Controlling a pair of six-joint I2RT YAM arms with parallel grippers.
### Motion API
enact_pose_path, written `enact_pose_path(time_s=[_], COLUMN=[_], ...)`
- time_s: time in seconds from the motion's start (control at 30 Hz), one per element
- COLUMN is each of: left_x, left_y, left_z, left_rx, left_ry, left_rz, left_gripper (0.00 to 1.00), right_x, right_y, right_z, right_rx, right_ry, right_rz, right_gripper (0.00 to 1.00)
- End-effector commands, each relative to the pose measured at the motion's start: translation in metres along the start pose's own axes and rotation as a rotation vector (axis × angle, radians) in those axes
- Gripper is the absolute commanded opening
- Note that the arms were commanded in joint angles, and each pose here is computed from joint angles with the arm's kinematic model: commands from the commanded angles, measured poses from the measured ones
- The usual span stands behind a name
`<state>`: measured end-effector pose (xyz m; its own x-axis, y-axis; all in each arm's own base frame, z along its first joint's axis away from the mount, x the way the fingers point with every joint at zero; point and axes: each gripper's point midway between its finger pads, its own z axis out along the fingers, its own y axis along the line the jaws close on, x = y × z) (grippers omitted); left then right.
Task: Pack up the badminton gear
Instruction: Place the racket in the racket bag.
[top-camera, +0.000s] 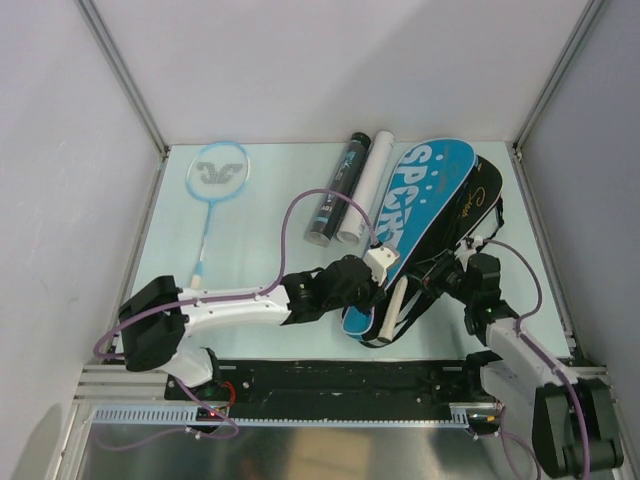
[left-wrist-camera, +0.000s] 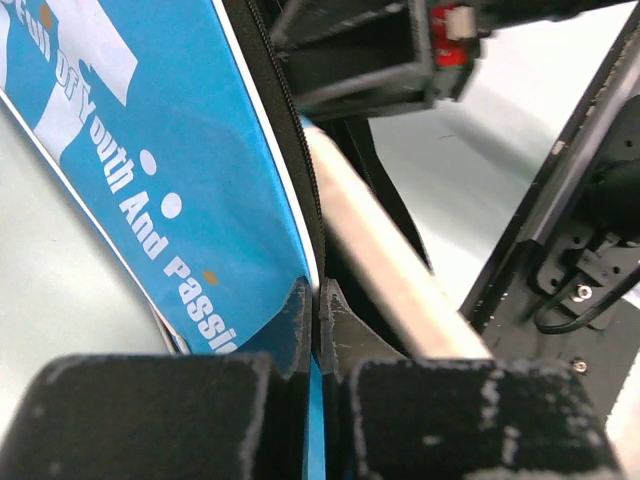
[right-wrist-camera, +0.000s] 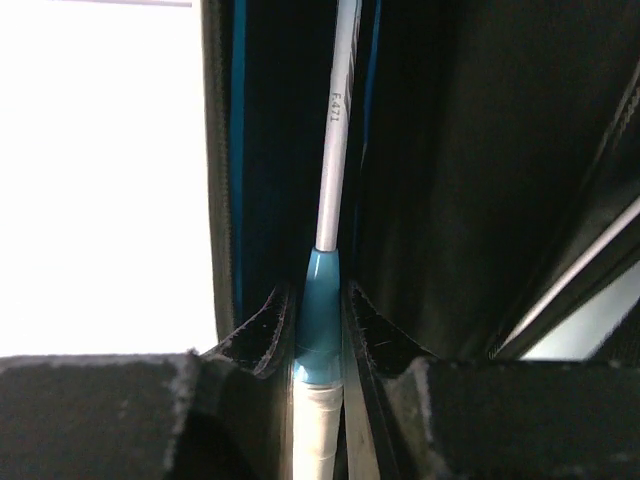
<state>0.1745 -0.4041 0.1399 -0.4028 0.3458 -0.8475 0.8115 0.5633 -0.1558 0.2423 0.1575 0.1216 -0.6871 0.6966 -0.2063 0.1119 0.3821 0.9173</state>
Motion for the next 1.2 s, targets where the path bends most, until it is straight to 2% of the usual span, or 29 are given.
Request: enact_pose_path(time_s=[0.0,0.27,0.43,0.5,0.73,0.8,0.9,0.97,1.07,1.17], left_x=[-0.034,-0.026,-0.026,-0.024,-0.019,-0.019,-0.025,-0.032,-0.040,-0.050], left_y=[-0.030,-0.034,-0.033,-0.030,-0.023,-0.020,-0.016,-0.011,0.003,0.024], left_z=[-0.016,-0.019,-0.012,-0.006,0.006,0.006,0.005,0.003,-0.004,-0.018], left_rx=[0.125,0.146,0.134,0.113,0.087,0.077,0.055,0.026,-0.047,-0.105], left_ry=[-0.119,-0.122,-0.119,-0.113,-0.086,-0.082,-0.085,-0.087,-0.063,-0.062], left_rz=[-0.090,-0.199,-0.221,-0.221,-0.245,-0.249,-0.246,-0.234,-0.206,-0.200], left_gripper=[0.00,0.00,0.00,0.00,0.09,0.18,0.40,0.49,0.59,0.65], right_x=[-0.050,-0.086,-0.089,-0.086,-0.063,-0.053,-0.042,-0.032,-0.027,-0.021], right_y=[0.048,0.034,0.030,0.027,-0.009,-0.017,-0.022,-0.034,-0.040,-0.040], right_z=[0.017,0.046,0.063,0.066,0.047,0.036,0.016,0.000,-0.021,-0.035], right_rx=[-0.150,-0.086,-0.070,-0.065,0.149,0.205,0.250,0.316,0.354,0.356], right_ry=[-0.202,-0.394,-0.419,-0.399,-0.312,-0.256,-0.216,-0.193,-0.197,-0.190], right_rz=[-0.103,-0.077,-0.081,-0.071,-0.050,-0.074,-0.114,-0.121,-0.133,-0.133], right_gripper=[0.00,0.00,0.00,0.03,0.41,0.47,0.55,0.61,0.65,0.66])
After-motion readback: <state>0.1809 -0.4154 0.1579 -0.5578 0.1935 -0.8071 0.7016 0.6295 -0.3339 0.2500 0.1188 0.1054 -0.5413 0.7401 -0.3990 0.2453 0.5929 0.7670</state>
